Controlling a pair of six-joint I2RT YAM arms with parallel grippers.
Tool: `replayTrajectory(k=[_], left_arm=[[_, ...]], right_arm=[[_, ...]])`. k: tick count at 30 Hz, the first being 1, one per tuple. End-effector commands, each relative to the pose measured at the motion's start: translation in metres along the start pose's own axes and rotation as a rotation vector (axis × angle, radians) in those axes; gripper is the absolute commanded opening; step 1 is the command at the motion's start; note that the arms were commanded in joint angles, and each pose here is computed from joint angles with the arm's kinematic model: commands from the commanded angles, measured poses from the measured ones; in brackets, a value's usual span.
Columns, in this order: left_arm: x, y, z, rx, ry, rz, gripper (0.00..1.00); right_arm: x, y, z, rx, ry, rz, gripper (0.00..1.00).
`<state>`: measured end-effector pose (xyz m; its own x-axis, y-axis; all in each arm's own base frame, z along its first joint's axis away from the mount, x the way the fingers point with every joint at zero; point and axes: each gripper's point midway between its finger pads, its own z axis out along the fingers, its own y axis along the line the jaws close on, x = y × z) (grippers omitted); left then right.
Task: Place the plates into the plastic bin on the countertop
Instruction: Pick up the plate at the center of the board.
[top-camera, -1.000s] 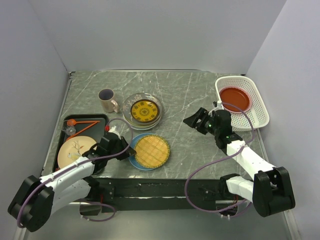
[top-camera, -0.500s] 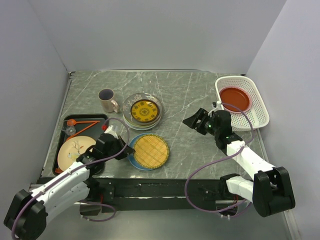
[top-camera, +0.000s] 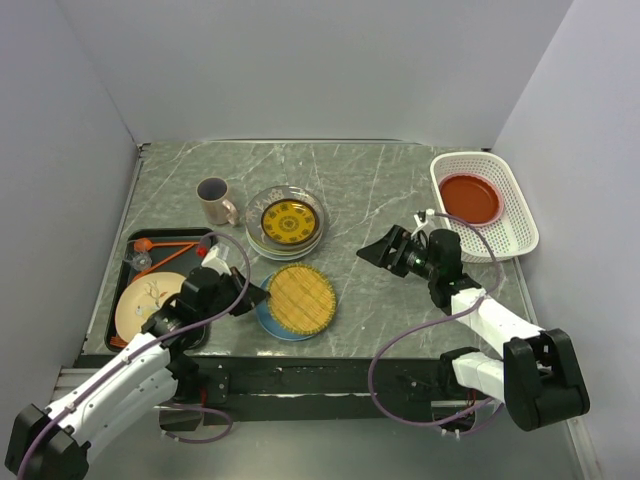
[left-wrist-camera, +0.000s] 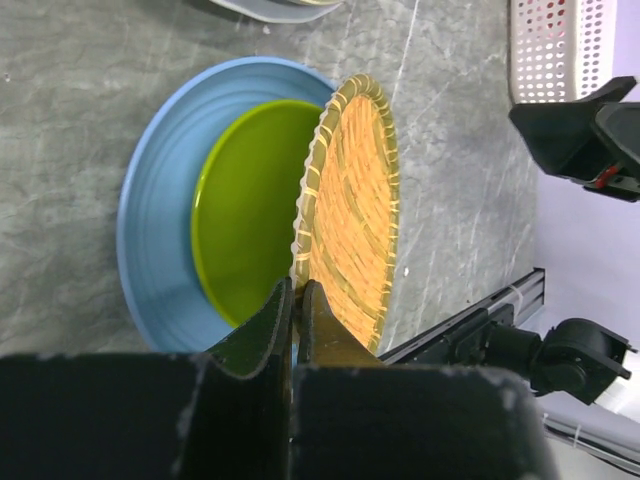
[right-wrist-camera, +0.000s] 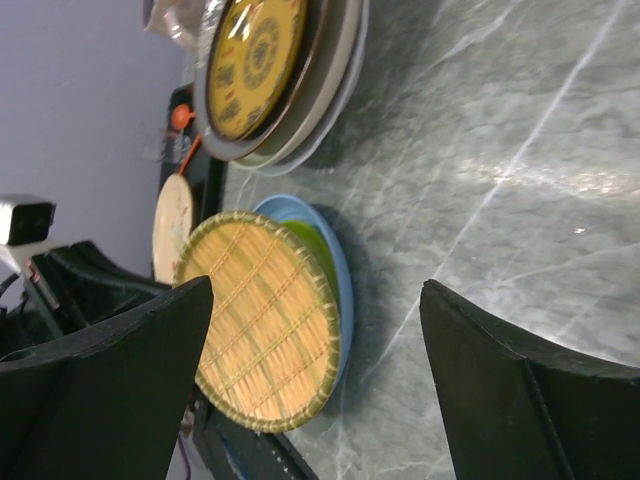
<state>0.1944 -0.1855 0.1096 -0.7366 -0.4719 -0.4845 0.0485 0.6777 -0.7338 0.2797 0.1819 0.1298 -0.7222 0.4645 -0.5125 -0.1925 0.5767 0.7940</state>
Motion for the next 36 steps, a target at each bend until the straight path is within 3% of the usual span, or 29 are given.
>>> replayTrajectory(k=[1,15,26,36], left_arm=[[-0.025,-0.045,-0.01,0.141,-0.065,-0.005,0.01],[-0.045,-0.066,-0.035,0.227,-0.173,-0.039,0.01],[-0.03,-0.049,-0.016,0.185,-0.116,-0.065,0.01],[-0.048,-0.071,-0.039,0.261,-0.199,-0.07,0.01]], right_arm=[[0.002,0.021,-0.001,-0.119,0.009,-0.05,0.92],[0.024,0.024,-0.001,-0.229,0.066,-0.01,0.92],[0.039,0.017,-0.001,-0.247,0.106,0.025,0.92],[0.053,0.012,-0.001,-0.277,0.142,0.06,0.92]])
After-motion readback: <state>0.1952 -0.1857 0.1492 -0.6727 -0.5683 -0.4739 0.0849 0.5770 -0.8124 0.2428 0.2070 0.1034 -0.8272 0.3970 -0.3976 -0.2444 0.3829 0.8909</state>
